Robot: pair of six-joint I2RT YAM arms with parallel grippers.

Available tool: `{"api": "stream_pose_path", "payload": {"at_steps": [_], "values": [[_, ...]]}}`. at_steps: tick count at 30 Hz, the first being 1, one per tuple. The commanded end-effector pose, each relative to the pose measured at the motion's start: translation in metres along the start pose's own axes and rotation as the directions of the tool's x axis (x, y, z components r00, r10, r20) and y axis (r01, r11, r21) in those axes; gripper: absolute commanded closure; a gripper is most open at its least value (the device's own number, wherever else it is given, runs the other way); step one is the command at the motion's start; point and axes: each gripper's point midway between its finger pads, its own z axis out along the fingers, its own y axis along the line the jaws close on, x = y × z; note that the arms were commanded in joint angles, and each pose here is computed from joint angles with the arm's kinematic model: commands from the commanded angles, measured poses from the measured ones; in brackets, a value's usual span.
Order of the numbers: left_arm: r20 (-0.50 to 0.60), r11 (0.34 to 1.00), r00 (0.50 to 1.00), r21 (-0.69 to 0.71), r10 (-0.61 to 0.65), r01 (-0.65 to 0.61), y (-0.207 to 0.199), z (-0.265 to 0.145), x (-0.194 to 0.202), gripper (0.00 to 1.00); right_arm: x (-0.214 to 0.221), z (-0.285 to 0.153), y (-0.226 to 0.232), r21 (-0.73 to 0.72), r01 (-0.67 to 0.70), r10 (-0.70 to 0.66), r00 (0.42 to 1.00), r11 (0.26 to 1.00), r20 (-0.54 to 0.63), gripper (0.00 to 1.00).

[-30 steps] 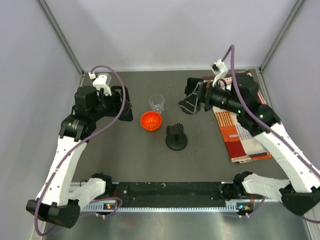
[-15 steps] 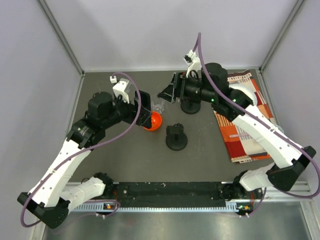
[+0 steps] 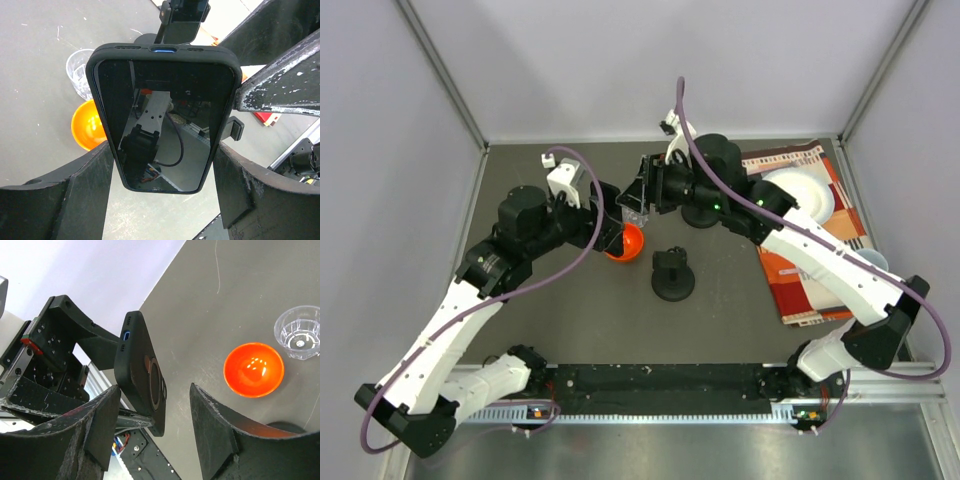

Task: Place the phone on the phone stand

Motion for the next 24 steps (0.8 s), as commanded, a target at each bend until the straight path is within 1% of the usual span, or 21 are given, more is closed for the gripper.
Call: {"api": "stream_pose_path", "payload": {"at_steps": [1,3,8,13,16,18,19,20,21,22,23,24], "values": [[0.150,0.998,0.988,0.045,0.040,-0.047,-0.014,-0.009,-0.039,1.00,-0.022,-0.002,0.017,-0.035,0.025,-0.022,0.997,0.999,0.072,0.44],[0.146,0.998,0.988,0.047,0.040,-0.047,-0.015,-0.008,-0.038,1.00,-0.021,0.001,0.020,-0.048,0.028,-0.025,0.998,0.998,0.066,0.47],[0.131,0.998,0.991,0.046,0.041,-0.047,-0.014,-0.004,-0.034,1.00,-0.022,0.007,0.033,-0.084,0.039,-0.034,0.998,0.996,0.060,0.48],[0.117,0.998,0.992,0.038,0.046,-0.051,-0.014,-0.003,-0.033,1.00,-0.017,0.020,0.034,-0.082,0.037,-0.033,0.999,0.996,0.041,0.48],[0.120,0.998,0.992,0.039,0.049,-0.054,-0.015,-0.004,-0.034,1.00,-0.014,0.025,0.033,-0.087,0.030,-0.027,0.999,0.996,0.031,0.57],[0.120,0.998,0.992,0.040,0.049,-0.054,-0.015,-0.005,-0.034,1.00,-0.014,0.028,0.034,-0.093,0.026,-0.023,0.999,0.995,0.030,0.68],[0.121,0.997,0.991,0.047,0.049,-0.055,-0.017,-0.006,-0.036,1.00,-0.012,0.029,0.033,-0.094,0.021,-0.018,0.999,0.995,0.028,0.75],[0.123,0.997,0.991,0.051,0.044,-0.050,-0.018,-0.006,-0.037,1.00,-0.016,0.027,0.036,-0.106,0.020,-0.016,0.999,0.994,0.045,0.95],[0.125,0.998,0.991,0.047,0.035,-0.041,-0.018,-0.007,-0.037,1.00,-0.020,0.023,0.036,-0.100,0.017,-0.010,0.998,0.995,0.068,1.00],[0.135,0.999,0.991,0.023,0.022,-0.026,-0.015,-0.009,-0.040,1.00,-0.008,0.024,0.027,-0.087,0.007,-0.002,0.998,0.996,0.058,1.00],[0.144,1.000,0.990,0.022,-0.009,0.006,-0.016,-0.011,-0.043,0.97,-0.046,-0.006,0.054,-0.195,0.049,-0.003,0.973,0.980,0.229,1.00],[0.148,0.999,0.989,0.030,-0.022,0.018,-0.017,-0.013,-0.044,0.87,-0.051,-0.017,0.056,-0.221,0.055,0.011,0.957,0.974,0.289,1.00]]}}
